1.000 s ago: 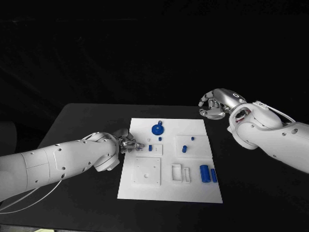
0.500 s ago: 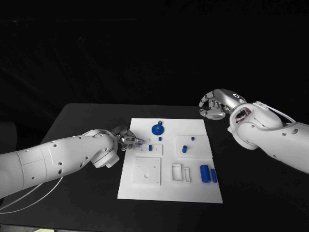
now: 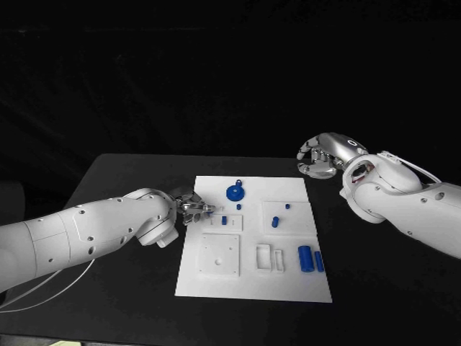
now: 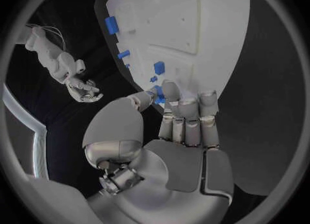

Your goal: Assemble the parts on the task board

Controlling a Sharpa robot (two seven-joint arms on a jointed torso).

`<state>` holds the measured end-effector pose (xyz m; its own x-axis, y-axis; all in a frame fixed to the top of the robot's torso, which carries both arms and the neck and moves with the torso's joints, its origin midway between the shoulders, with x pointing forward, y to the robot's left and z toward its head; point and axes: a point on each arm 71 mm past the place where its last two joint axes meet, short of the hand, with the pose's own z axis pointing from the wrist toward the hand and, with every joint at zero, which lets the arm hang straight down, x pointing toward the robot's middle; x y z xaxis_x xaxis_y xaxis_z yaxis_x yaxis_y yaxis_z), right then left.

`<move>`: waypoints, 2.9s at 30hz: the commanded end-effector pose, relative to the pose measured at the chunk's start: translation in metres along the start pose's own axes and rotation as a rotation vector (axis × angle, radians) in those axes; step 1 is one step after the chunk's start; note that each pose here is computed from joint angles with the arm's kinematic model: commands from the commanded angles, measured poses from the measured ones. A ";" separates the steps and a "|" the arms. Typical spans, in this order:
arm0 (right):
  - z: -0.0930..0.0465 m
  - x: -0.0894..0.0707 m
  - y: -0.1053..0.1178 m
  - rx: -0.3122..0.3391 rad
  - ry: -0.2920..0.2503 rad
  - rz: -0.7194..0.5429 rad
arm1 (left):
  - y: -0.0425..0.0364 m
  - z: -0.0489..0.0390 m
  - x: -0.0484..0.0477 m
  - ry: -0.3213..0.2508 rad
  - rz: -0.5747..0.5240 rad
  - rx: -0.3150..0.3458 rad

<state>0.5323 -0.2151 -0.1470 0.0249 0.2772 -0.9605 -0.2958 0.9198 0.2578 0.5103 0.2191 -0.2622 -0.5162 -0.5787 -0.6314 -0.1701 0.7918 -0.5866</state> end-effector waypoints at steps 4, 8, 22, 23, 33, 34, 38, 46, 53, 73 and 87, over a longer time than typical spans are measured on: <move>0.000 0.001 0.002 -0.013 0.012 -0.005 | -0.0029 0.0010 -0.0005 0.036 0.026 -0.001; 0.000 0.001 0.002 -0.013 0.013 -0.005 | -0.0044 0.0017 -0.0017 0.047 0.033 -0.003; 0.002 0.003 0.003 -0.028 0.021 0.015 | -0.0173 0.0048 -0.0254 0.143 0.031 -0.009; 0.002 0.003 0.003 -0.042 0.023 0.041 | -0.0193 0.0038 -0.0263 0.167 0.008 0.022; 0.001 0.005 0.037 -0.221 0.008 0.187 | -0.0483 -0.0135 -0.0290 0.330 -0.340 0.379; 0.000 0.006 0.042 -0.238 0.008 0.197 | -0.0499 -0.0151 -0.0282 0.349 -0.381 0.398; 0.000 0.011 0.059 -0.284 0.027 0.236 | -0.0515 -0.0205 -0.0243 0.430 -0.494 0.427; -0.006 0.021 0.087 -0.348 0.069 0.321 | -0.0499 -0.0243 -0.0209 0.464 -0.564 0.444; -0.014 0.028 0.101 -0.397 0.109 0.347 | -0.0496 -0.0252 -0.0192 0.467 -0.567 0.448; -0.018 0.041 0.111 -0.425 0.188 0.372 | -0.0515 -0.0270 -0.0149 0.487 -0.527 0.459; -0.019 0.046 0.112 -0.428 0.215 0.368 | -0.0530 -0.0283 -0.0126 0.505 -0.513 0.470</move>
<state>0.4834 -0.1062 -0.1638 -0.3138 0.4637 -0.8285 -0.5998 0.5796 0.5516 0.5033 0.1922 -0.2103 -0.7846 -0.6200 0.0036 -0.1915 0.2368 -0.9525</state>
